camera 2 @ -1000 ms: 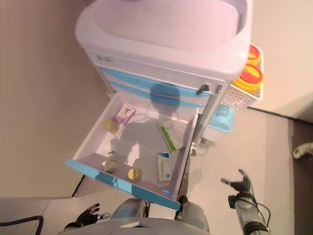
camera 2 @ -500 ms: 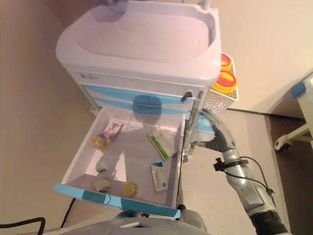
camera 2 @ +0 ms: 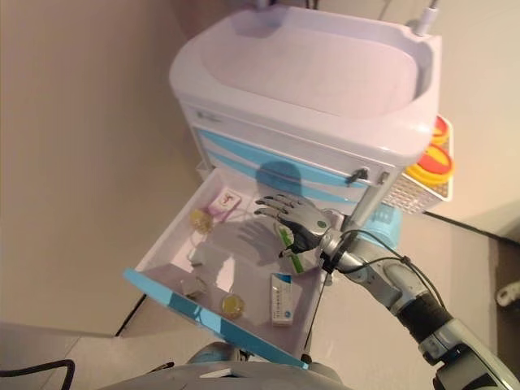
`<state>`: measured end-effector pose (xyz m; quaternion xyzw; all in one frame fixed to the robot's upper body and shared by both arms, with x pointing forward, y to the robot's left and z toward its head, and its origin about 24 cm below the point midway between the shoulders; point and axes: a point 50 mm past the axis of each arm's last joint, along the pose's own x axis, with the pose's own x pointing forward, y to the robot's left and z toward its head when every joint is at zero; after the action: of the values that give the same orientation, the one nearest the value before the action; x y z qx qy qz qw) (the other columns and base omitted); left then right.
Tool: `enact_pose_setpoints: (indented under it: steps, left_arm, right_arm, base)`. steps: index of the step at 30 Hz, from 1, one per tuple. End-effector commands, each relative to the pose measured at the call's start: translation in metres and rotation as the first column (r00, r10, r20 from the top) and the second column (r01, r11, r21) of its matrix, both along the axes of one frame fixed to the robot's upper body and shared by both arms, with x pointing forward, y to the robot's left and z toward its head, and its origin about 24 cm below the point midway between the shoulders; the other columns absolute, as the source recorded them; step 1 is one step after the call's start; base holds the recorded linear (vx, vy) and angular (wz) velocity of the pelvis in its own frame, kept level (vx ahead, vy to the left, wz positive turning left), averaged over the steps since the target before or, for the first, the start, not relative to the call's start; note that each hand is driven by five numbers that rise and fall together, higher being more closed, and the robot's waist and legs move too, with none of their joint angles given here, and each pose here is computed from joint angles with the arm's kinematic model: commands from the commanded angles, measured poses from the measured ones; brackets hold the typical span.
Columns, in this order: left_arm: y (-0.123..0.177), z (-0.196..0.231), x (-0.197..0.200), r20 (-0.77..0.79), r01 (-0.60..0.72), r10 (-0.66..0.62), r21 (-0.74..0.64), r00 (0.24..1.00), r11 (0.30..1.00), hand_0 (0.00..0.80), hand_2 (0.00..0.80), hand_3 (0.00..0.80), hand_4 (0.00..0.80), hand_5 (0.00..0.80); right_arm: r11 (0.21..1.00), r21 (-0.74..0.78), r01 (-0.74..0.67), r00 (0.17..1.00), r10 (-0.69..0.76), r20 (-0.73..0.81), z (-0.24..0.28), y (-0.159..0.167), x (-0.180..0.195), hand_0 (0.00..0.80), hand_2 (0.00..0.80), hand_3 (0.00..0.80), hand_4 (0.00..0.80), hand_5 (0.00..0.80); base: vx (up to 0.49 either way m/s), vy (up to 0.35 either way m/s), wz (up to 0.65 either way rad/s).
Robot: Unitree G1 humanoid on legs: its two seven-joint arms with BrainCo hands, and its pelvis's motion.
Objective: Open the drawer and pick up the medicine
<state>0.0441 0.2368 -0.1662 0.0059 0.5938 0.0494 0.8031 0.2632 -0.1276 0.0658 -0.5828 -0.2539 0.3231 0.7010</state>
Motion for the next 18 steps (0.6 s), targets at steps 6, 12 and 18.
enact_pose_setpoints:
  steps: [6,12,18]
  left_arm:
    - [0.007,0.002,0.009,0.002,0.034,-0.034,0.02,0.999,0.999,0.0,0.0,0.0,0.0,0.0]
    - [0.014,0.004,0.005,-0.003,0.037,-0.037,0.029,0.999,0.999,0.0,0.0,0.0,0.0,0.0]
    - [0.013,0.004,0.005,0.006,0.065,-0.065,0.027,0.998,0.998,0.0,0.0,0.0,0.0,0.0]
  right_arm:
    - [0.969,-0.246,-0.001,0.999,0.013,0.047,-0.008,0.007,0.024,0.0,0.0,0.0,0.0,0.0]
    - [0.952,-0.308,-0.001,0.999,0.011,0.031,-0.019,0.004,0.029,0.0,0.0,0.0,0.0,0.0]
    - [0.955,-0.294,0.037,0.999,-0.036,0.008,-0.026,0.008,0.034,0.0,0.0,0.0,0.0,0.0]
  base:
    - [-0.004,-0.011,0.29]
    - [0.032,0.001,0.15]
    - [0.012,0.015,0.13]
